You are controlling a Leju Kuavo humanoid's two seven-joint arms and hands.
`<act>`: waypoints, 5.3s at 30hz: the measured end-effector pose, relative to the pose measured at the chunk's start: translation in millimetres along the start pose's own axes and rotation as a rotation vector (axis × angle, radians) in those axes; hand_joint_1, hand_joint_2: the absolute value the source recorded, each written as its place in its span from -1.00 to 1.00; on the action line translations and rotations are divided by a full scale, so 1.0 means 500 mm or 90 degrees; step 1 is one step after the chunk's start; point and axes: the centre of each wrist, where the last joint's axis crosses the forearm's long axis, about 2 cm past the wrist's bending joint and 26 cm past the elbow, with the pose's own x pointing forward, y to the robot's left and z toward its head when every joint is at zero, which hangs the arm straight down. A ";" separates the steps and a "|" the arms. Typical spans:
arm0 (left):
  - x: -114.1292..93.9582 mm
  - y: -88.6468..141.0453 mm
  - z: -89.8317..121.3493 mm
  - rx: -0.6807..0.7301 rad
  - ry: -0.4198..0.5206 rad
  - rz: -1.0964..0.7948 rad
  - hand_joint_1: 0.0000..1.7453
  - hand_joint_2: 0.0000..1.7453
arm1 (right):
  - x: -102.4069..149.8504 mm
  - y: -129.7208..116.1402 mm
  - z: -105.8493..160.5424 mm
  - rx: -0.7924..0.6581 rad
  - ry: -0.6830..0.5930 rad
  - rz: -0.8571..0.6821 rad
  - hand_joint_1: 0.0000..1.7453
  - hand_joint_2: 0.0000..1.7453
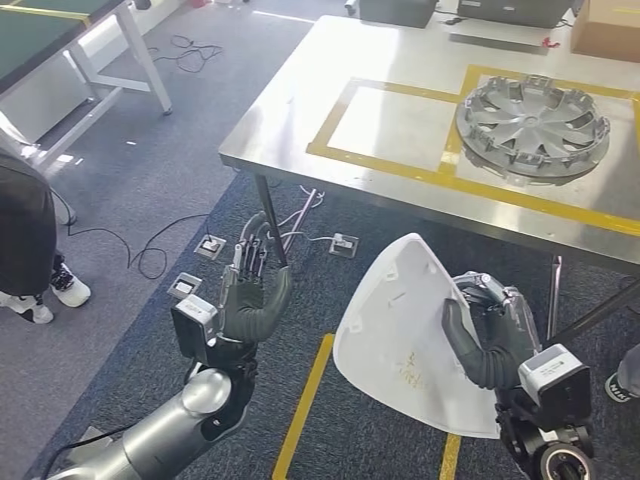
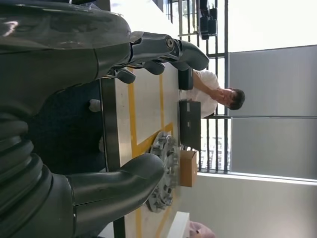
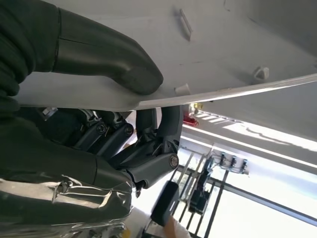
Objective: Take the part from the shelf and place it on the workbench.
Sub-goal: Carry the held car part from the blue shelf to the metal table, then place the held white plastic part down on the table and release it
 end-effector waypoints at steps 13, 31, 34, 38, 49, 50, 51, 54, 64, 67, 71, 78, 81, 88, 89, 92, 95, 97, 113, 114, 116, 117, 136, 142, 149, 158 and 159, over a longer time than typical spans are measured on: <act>-0.001 0.003 0.001 -0.001 0.000 -0.002 -1.00 1.00 | 0.001 -0.002 -0.003 0.001 -0.002 0.000 1.00 1.00; 0.000 0.000 -0.007 -0.005 -0.008 0.004 -1.00 1.00 | -0.003 -0.004 -0.003 -0.003 0.001 -0.002 1.00 1.00; -0.002 0.001 -0.003 -0.004 -0.004 0.003 -1.00 1.00 | -0.004 -0.003 0.000 -0.003 0.005 -0.004 1.00 1.00; -0.003 0.001 -0.002 -0.005 -0.003 0.001 -1.00 1.00 | -0.006 -0.004 0.000 -0.002 0.006 -0.004 1.00 1.00; -0.003 -0.006 0.007 -0.014 -0.001 0.002 -1.00 1.00 | -0.008 -0.006 0.004 -0.004 0.011 0.006 1.00 1.00; -0.003 -0.008 0.007 -0.016 -0.002 0.003 -1.00 1.00 | -0.008 -0.006 0.005 -0.006 0.013 0.008 1.00 1.00; -0.003 -0.009 0.007 -0.019 -0.002 0.005 -1.00 1.00 | -0.008 -0.006 0.005 -0.007 0.015 0.009 1.00 1.00; -0.003 -0.013 0.006 -0.023 -0.004 0.007 -1.00 1.00 | -0.009 -0.005 0.009 -0.012 0.021 0.010 1.00 1.00; -0.003 -0.015 0.004 -0.025 -0.007 0.008 -1.00 1.00 | -0.006 -0.006 0.009 -0.014 0.018 0.011 1.00 1.00; -0.004 -0.014 0.005 -0.027 -0.007 0.003 -1.00 1.00 | -0.006 -0.007 0.009 -0.016 0.017 0.013 1.00 1.00; -0.003 -0.012 0.007 -0.028 -0.003 -0.001 -1.00 1.00 | -0.005 -0.012 0.006 -0.023 0.016 0.021 1.00 1.00; -0.002 -0.013 0.006 -0.030 -0.005 -0.002 -1.00 1.00 | -0.001 -0.027 -0.003 -0.036 0.014 0.039 1.00 1.00; -0.001 -0.014 0.006 -0.032 -0.008 -0.004 -1.00 1.00 | 0.001 -0.039 -0.009 -0.042 0.014 0.047 1.00 1.00; 0.001 -0.016 0.000 -0.034 -0.025 -0.007 -1.00 1.00 | 0.004 -0.065 -0.028 -0.054 0.008 0.064 1.00 1.00; 0.002 -0.016 -0.001 -0.035 -0.026 -0.007 -1.00 1.00 | 0.004 -0.071 -0.034 -0.055 0.005 0.068 1.00 1.00; 0.004 -0.016 -0.008 -0.034 -0.035 -0.011 -1.00 1.00 | 0.005 -0.091 -0.054 -0.061 -0.001 0.079 1.00 1.00; 0.006 -0.019 -0.017 -0.033 -0.046 -0.015 -1.00 1.00 | 0.000 -0.113 -0.070 -0.070 0.000 0.089 1.00 1.00; 0.007 -0.020 -0.019 -0.033 -0.049 -0.015 -1.00 1.00 | -0.004 -0.124 -0.076 -0.074 0.003 0.096 1.00 1.00; 0.015 -0.039 -0.042 -0.040 -0.075 0.009 -1.00 1.00 | -0.085 -0.204 -0.138 -0.062 0.080 0.159 1.00 1.00; 0.014 -0.040 -0.043 -0.041 -0.075 0.011 -1.00 1.00 | -0.092 -0.205 -0.142 -0.059 0.087 0.161 1.00 1.00; 0.014 -0.043 -0.045 -0.044 -0.078 0.017 -1.00 1.00 | -0.108 -0.205 -0.155 -0.049 0.102 0.169 1.00 1.00; 0.014 -0.045 -0.048 -0.046 -0.080 0.021 -1.00 1.00 | -0.115 -0.203 -0.164 -0.041 0.109 0.177 1.00 1.00; 0.005 -0.087 -0.080 -0.071 -0.106 0.064 -1.00 1.00 | -0.203 -0.071 -0.268 0.072 0.224 0.255 -1.00 -1.00; -0.003 -0.089 -0.079 -0.064 -0.099 0.072 -1.00 1.00 | -0.205 -0.042 -0.283 0.088 0.228 0.239 -1.00 -1.00; -0.011 -0.090 -0.077 -0.064 -0.092 0.070 -1.00 1.00 | -0.211 -0.036 -0.281 0.082 0.240 0.232 -1.00 -1.00; -0.018 -0.092 -0.072 -0.061 -0.081 0.067 -1.00 1.00 | -0.223 -0.063 -0.260 0.036 0.256 0.208 -1.00 -1.00; -0.019 -0.091 -0.071 -0.060 -0.080 0.066 -1.00 1.00 | -0.225 -0.068 -0.256 0.026 0.256 0.203 -1.00 -1.00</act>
